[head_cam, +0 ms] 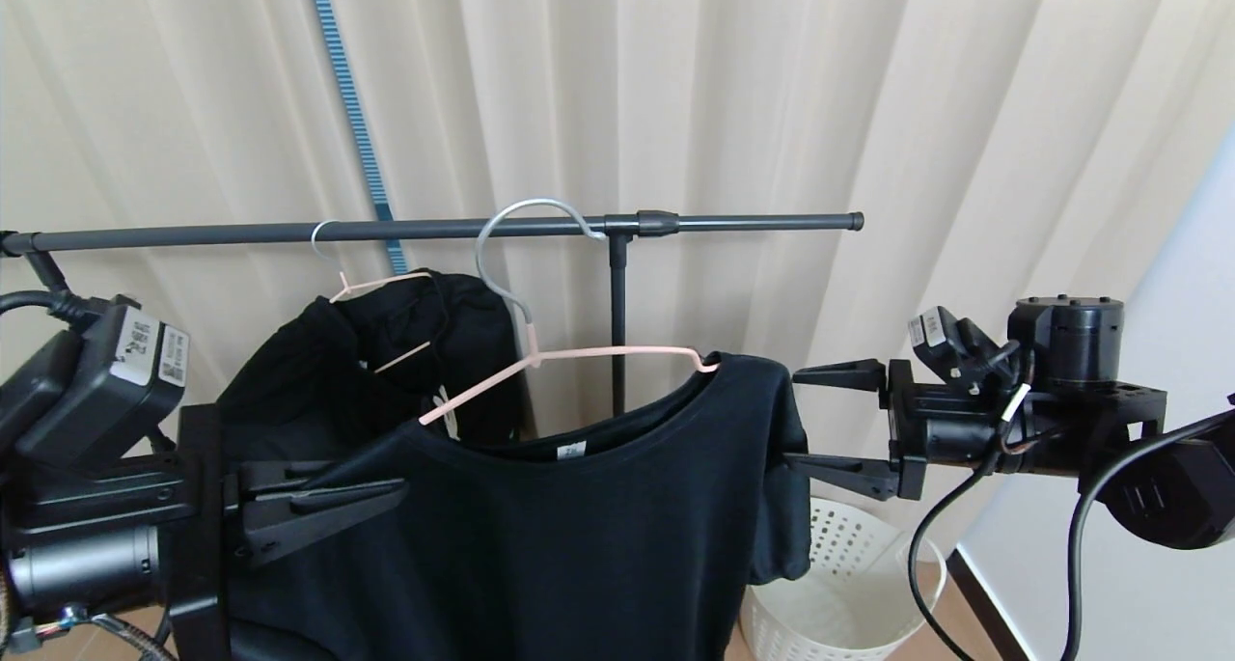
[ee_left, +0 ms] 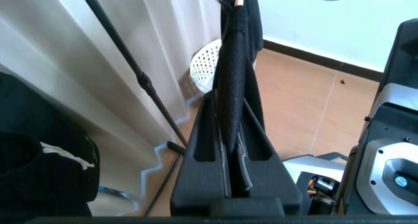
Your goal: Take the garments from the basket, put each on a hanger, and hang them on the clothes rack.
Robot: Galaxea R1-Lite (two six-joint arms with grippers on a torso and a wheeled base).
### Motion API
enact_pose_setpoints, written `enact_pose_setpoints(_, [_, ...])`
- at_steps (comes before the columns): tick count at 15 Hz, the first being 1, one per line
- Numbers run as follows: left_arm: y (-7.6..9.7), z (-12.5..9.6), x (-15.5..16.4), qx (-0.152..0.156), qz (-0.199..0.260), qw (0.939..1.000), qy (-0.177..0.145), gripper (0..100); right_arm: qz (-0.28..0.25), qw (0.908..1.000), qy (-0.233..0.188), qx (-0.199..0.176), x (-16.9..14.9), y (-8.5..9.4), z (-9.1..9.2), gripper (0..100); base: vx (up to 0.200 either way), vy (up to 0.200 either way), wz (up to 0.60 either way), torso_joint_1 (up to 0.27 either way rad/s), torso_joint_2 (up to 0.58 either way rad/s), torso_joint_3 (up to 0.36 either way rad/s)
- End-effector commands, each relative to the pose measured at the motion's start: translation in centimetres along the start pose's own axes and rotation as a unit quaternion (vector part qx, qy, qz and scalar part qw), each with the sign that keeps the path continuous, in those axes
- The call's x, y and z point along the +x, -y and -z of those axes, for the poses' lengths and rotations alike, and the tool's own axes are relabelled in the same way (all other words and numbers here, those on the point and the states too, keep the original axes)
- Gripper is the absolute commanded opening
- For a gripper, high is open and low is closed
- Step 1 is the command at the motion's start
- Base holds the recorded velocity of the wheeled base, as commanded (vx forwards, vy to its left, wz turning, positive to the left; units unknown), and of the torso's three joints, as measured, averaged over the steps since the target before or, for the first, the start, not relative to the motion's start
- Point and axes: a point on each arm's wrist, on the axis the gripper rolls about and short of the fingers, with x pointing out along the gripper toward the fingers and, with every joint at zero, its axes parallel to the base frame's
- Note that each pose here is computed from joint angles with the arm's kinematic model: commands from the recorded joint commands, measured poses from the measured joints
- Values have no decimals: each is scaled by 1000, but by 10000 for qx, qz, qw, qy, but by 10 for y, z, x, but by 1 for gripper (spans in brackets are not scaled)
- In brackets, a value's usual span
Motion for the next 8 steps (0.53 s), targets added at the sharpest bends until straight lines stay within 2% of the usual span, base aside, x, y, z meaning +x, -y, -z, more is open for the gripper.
enact_pose_setpoints(1, [5,0,-7,56,-34,10000,75,0,9,9997,-128,200,7,12,17,100,0,0,0,0,0,0])
enact_pose_setpoints(2, [6,1,-7,47,-29,10000,63,0,6,9996,-155,237,10,14,20,100,0,0,0,0,0,0])
enact_pose_setpoints(3, [6,2,-8,47,-29,10000,63,0,4,9995,-176,270,11,16,23,0,0,0,0,0,0,0])
enact_pose_setpoints(8, [8,2,-11,22,-87,9999,90,0,327,9990,-204,241,4,26,21,0,0,0,0,0,0,0])
